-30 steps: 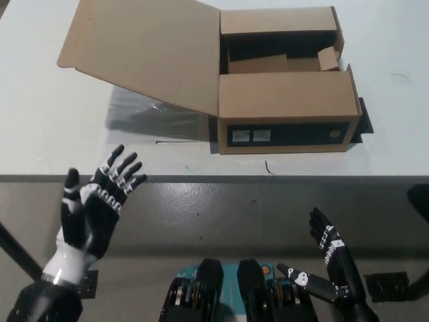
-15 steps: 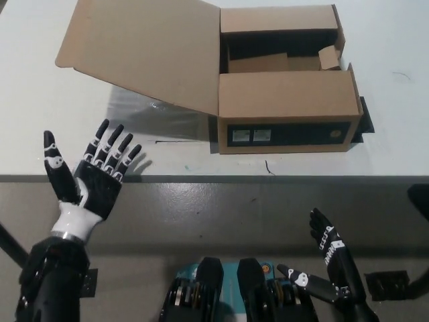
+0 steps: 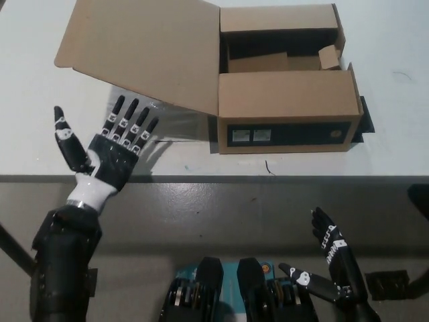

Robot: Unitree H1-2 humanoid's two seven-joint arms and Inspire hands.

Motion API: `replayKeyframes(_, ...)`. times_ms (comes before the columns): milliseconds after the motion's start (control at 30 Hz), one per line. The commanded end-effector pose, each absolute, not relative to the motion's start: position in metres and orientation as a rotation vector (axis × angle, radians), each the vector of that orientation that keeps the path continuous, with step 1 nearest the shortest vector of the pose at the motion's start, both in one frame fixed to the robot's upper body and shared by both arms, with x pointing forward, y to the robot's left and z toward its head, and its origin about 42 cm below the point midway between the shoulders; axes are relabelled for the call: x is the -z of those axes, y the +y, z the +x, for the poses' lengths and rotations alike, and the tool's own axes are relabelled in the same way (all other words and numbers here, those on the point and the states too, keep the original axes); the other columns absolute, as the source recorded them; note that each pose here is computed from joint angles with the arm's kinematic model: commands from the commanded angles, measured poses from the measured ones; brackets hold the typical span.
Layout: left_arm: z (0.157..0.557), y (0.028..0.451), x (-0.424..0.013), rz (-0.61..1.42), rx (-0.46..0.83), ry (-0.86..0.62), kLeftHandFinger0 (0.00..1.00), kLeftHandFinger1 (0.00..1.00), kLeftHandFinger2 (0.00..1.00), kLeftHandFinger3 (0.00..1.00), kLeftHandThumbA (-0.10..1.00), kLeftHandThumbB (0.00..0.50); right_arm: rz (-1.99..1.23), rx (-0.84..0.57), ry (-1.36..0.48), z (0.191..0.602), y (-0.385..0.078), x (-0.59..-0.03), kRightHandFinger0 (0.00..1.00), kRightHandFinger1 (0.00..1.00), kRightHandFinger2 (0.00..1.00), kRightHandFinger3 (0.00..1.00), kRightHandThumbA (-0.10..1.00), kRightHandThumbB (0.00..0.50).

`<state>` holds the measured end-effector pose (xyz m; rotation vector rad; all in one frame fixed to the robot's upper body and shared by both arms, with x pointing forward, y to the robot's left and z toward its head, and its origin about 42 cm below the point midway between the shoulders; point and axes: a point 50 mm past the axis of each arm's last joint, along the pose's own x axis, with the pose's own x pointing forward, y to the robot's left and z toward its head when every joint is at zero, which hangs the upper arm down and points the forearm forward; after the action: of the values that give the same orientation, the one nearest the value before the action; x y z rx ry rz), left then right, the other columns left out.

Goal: A small storge box is placed at the center of the table and the robot uses its left hand to push the lid and close it

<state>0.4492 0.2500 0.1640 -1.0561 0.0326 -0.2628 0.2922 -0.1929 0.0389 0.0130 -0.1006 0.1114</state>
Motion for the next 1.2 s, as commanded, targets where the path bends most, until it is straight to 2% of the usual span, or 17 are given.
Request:
replayKeyframes(0, 0.474, 0.238, -0.195, -1.072, 0.334, 0.002, 1.0, 1.0, 1.0, 1.0, 1.0, 0.354, 0.013, -0.104, -0.194, 0.296, -0.192, -0.054, 1.0, 1.0, 1.0, 1.0, 1.0, 0.337)
replayKeyframes(267, 0.508, 0.222, -0.226, -1.028, 0.345, -0.001, 1.0, 1.0, 1.0, 1.0, 1.0, 0.356, 0.017, -0.112, -0.195, 0.295, -0.19, -0.054, 1.0, 1.0, 1.0, 1.0, 1.0, 0.337)
replayKeyframes(333, 0.515, 0.219, -0.235, -1.029, 0.346, -0.003, 1.0, 1.0, 1.0, 1.0, 1.0, 0.362, 0.012, -0.107, -0.193, 0.296, -0.191, -0.053, 1.0, 1.0, 1.0, 1.0, 1.0, 0.352)
replayKeyframes(633, 0.54, 0.201, -0.288, -0.945, 0.424, -0.053, 1.0, 1.0, 1.0, 1.0, 1.0, 0.379, 0.018, -0.112, -0.183, 0.292, -0.19, -0.05, 1.0, 1.0, 1.0, 1.0, 1.0, 0.354)
replayKeyframes(800, 0.543, 0.183, -0.319, -0.77, 0.467, -0.094, 1.0, 1.0, 1.0, 1.0, 1.0, 0.395, 0.013, -0.131, -0.174, 0.289, -0.186, -0.048, 1.0, 1.0, 1.0, 1.0, 1.0, 0.34)
replayKeyframes(900, 0.543, 0.159, -0.337, -0.668, 0.499, -0.106, 1.0, 1.0, 1.0, 1.0, 1.0, 0.378, 0.016, -0.133, -0.175, 0.289, -0.185, -0.048, 1.0, 1.0, 1.0, 1.0, 1.0, 0.338)
replayKeyframes(1000, 0.543, 0.141, -0.344, -0.582, 0.524, -0.106, 1.0, 1.0, 1.0, 1.0, 1.0, 0.372, 0.027, -0.137, -0.174, 0.29, -0.183, -0.048, 1.0, 1.0, 1.0, 1.0, 1.0, 0.357)
replayKeyframes(1167, 0.543, 0.105, -0.333, -0.475, 0.559, -0.053, 1.0, 1.0, 1.0, 1.0, 1.0, 0.376, 0.015, -0.161, -0.173, 0.285, -0.178, -0.047, 1.0, 1.0, 1.0, 1.0, 1.0, 0.352)
